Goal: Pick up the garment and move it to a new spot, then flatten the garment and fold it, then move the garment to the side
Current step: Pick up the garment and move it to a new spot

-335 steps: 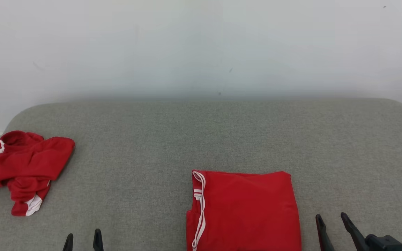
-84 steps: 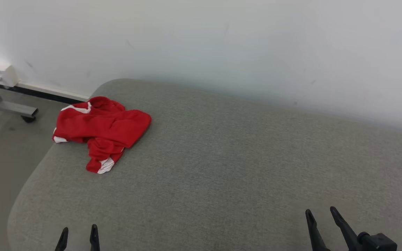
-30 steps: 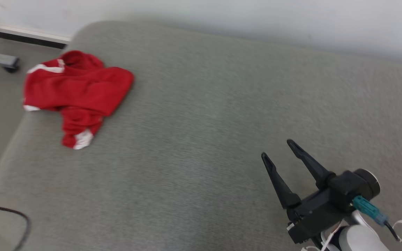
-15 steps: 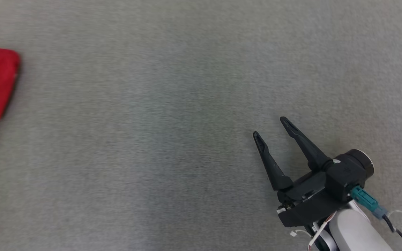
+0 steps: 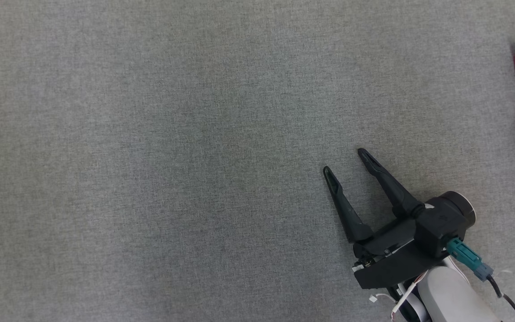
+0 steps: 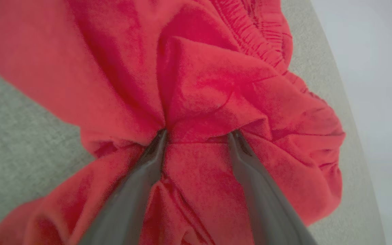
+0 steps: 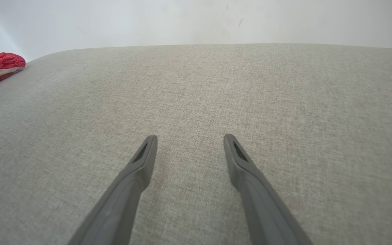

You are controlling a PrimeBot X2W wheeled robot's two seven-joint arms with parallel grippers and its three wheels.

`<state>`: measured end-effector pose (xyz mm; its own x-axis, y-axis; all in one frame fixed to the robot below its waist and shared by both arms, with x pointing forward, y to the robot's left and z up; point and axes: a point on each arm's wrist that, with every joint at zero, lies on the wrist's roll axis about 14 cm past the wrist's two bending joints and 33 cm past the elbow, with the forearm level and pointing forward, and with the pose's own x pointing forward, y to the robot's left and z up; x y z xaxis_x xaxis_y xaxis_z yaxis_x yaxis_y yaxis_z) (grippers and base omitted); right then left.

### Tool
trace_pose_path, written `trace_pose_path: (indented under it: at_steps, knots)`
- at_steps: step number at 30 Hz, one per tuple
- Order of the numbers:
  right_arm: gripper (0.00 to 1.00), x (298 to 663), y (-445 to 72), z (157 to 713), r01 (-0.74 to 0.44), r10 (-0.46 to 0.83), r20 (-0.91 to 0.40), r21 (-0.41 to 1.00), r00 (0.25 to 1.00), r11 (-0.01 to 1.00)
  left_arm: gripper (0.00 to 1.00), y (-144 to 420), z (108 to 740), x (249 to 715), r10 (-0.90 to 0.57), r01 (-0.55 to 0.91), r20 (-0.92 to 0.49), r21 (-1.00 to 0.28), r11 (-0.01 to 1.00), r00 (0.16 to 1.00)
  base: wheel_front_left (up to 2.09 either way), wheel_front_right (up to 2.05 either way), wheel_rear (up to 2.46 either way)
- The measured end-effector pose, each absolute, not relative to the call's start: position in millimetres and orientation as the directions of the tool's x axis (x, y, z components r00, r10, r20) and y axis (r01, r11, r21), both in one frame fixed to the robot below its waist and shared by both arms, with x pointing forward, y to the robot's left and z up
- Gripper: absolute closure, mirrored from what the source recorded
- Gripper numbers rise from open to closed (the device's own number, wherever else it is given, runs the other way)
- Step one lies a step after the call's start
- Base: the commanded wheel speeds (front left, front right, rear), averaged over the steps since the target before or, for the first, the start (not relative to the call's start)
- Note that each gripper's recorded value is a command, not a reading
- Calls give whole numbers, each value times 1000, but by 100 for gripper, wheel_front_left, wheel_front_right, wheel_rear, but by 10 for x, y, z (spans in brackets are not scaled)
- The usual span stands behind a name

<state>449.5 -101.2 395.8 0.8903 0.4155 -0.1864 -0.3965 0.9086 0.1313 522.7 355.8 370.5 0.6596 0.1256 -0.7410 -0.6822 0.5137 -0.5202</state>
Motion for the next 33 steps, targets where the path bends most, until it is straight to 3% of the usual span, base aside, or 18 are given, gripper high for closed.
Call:
trace_pose_path:
  at_steps: [4,10,22,28,33]
  knots:
    - [0,4485,-1027,3990,-393,411,-182,128,893,911,100,3522,3734,5208,107,-648,-727,-523,554,678,0,0,0]
    - [0,4436,-959,4090,-409,427,-161,134,890,903,100,3439,4183,5302,57,-505,-609,-598,623,791,0,0,0]
    - [0,4044,-982,4407,-395,409,-120,124,905,910,100,3088,6012,5175,-21,-114,-220,-582,805,975,0,0,0]
    - [0,3846,-1013,4686,-370,378,-49,128,924,920,100,2466,7013,4938,-179,156,6,-526,836,984,0,0,0]
    - [0,3705,-1062,4884,-347,349,5,126,937,929,100,1715,7618,4699,-374,401,156,-478,782,914,0,0,0]
